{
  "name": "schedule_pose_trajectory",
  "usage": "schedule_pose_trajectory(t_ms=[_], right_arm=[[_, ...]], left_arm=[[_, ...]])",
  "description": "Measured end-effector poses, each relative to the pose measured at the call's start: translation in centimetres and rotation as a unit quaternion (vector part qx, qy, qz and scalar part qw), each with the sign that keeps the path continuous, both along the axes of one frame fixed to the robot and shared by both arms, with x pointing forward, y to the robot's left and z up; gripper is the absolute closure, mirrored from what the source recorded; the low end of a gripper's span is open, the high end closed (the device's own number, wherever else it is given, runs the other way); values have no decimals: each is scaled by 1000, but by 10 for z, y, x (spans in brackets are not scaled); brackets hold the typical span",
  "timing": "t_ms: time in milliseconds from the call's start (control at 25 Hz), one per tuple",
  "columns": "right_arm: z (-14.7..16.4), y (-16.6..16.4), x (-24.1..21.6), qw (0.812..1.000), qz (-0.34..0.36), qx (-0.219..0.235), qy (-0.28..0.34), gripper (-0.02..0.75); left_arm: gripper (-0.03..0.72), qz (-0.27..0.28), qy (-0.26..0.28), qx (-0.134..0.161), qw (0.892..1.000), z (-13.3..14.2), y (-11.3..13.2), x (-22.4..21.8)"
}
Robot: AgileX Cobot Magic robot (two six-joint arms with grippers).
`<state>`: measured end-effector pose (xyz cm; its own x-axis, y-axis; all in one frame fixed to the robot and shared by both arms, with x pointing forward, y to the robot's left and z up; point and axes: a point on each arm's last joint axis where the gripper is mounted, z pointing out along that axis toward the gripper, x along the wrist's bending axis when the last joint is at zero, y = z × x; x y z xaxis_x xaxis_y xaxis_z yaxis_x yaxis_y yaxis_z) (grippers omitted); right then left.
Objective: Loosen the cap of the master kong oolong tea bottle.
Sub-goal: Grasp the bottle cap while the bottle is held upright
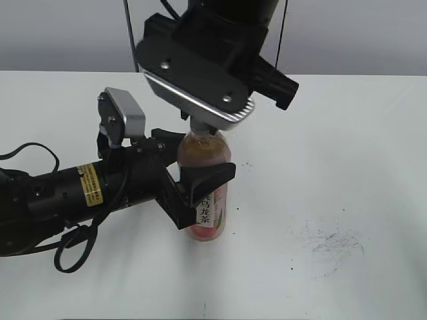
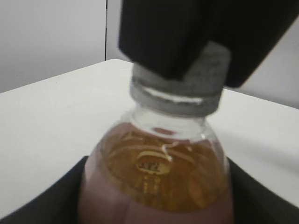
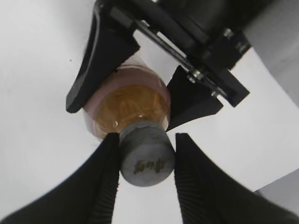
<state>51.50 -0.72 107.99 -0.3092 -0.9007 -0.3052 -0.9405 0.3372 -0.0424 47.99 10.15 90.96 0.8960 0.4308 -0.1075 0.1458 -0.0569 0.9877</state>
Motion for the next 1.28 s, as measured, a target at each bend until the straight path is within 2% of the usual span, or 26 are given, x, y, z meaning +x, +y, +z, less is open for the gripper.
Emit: schedule_pose_trajectory(t_ms=[160,280,360,440,480,560,600,680,760,840,1000,1120,1200,1280], right_arm=[[0,0,0,994,101,-15,-29,468],[0,0,0,995,91,-14,-26,468],[0,0,0,1000,25,-3,-6,430],[1,3,-2,996,-77,24,33,310],[1,4,-3,991,-122,32,49,246],[1,4,-3,969,-230,46,81,136],[0,4,-3,954,-279,51,93,118],[0,2,-2,908,-397,63,117,131],[0,0,1,856,-496,73,128,174],[0,-1,2,794,-584,87,144,202],[0,-1,2,685,-698,107,178,216],[0,-1,1,621,-750,116,197,216],[0,0,1,592,-771,120,203,225],[0,0,1,575,-782,122,207,256]], left_arm=[[239,1,0,0,1000,0,0,0],[239,1,0,-1,1000,0,0,0],[239,1,0,-1,1000,0,0,0],[239,1,0,-1,1000,0,0,0],[239,1,0,-1,1000,0,0,0],[239,1,0,-1,1000,0,0,0],[239,1,0,-1,1000,0,0,0],[239,1,0,-1,1000,0,0,0],[239,1,0,-1,1000,0,0,0],[239,0,0,0,1000,0,0,0],[239,-1,0,0,1000,0,0,0],[239,-1,0,0,1000,0,0,0],[239,-1,0,0,1000,0,0,0],[239,-1,0,0,1000,0,0,0]])
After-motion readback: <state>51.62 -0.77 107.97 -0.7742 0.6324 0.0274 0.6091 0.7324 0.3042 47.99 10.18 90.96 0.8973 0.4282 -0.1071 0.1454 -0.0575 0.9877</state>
